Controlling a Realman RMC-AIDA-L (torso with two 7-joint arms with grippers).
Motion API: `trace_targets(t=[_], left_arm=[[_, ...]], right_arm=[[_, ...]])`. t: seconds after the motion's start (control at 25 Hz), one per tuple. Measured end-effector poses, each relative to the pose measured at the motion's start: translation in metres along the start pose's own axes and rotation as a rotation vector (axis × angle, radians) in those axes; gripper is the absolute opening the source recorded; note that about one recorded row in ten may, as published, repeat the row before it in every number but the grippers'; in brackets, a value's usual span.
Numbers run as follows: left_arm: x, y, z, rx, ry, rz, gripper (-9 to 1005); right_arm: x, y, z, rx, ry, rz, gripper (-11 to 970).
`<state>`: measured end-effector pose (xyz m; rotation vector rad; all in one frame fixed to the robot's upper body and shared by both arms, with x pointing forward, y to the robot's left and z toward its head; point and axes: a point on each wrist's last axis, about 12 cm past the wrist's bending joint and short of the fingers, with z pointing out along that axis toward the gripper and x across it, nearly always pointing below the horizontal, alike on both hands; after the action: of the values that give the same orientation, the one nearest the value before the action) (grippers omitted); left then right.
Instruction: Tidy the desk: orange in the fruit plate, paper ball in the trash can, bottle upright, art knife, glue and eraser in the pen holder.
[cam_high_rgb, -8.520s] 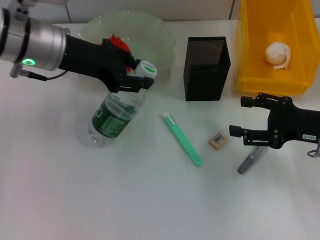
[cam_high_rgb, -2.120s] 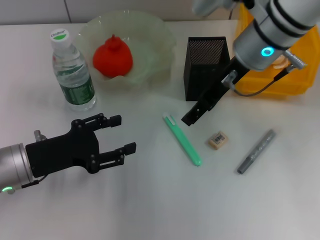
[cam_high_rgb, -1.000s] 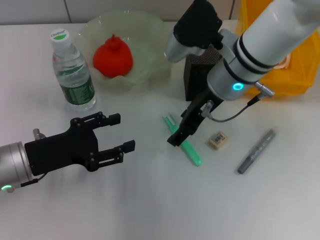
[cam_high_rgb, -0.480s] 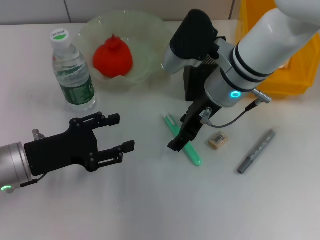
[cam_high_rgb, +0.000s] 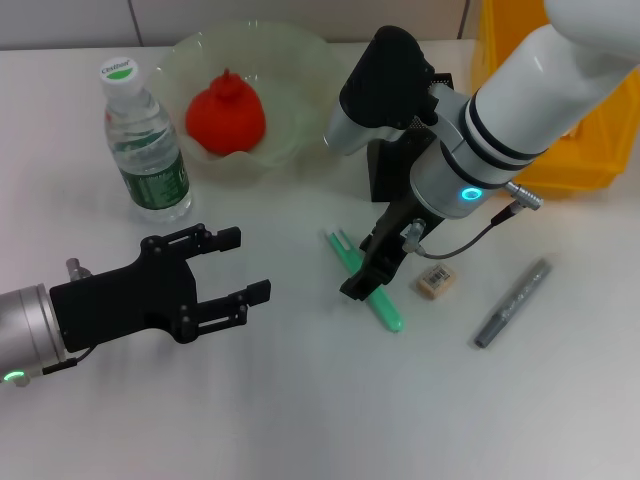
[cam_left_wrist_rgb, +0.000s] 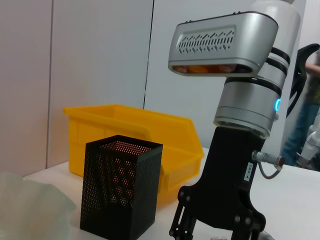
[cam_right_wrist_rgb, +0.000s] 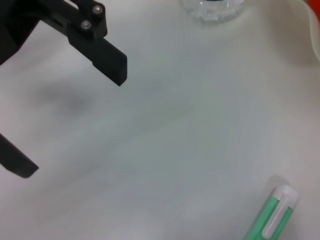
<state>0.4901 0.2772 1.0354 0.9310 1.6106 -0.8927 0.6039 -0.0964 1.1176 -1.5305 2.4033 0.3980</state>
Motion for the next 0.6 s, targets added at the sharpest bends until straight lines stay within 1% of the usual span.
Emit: trace_targets(t=[0.28,0.48,0.6], left_arm=[[-0.0001,-0.0003,0.0007,-0.001,-0.003,0.000,742],[-0.0004,-0.0004,0.0015,-0.001,-0.006,0.002,742],[-0.0007,-0.0003,0.0020,-0.001,-0.007,0.003,742]], right_arm=[[0.0006,-0.0007,0.0005,0.004,-0.001,-0.001,540],[0.0010,-0.0014,0.0007,0.009,-0.001,-0.002,507],[0.0011,-0.0012,0.0010,0.010,0.001,-0.006,506]])
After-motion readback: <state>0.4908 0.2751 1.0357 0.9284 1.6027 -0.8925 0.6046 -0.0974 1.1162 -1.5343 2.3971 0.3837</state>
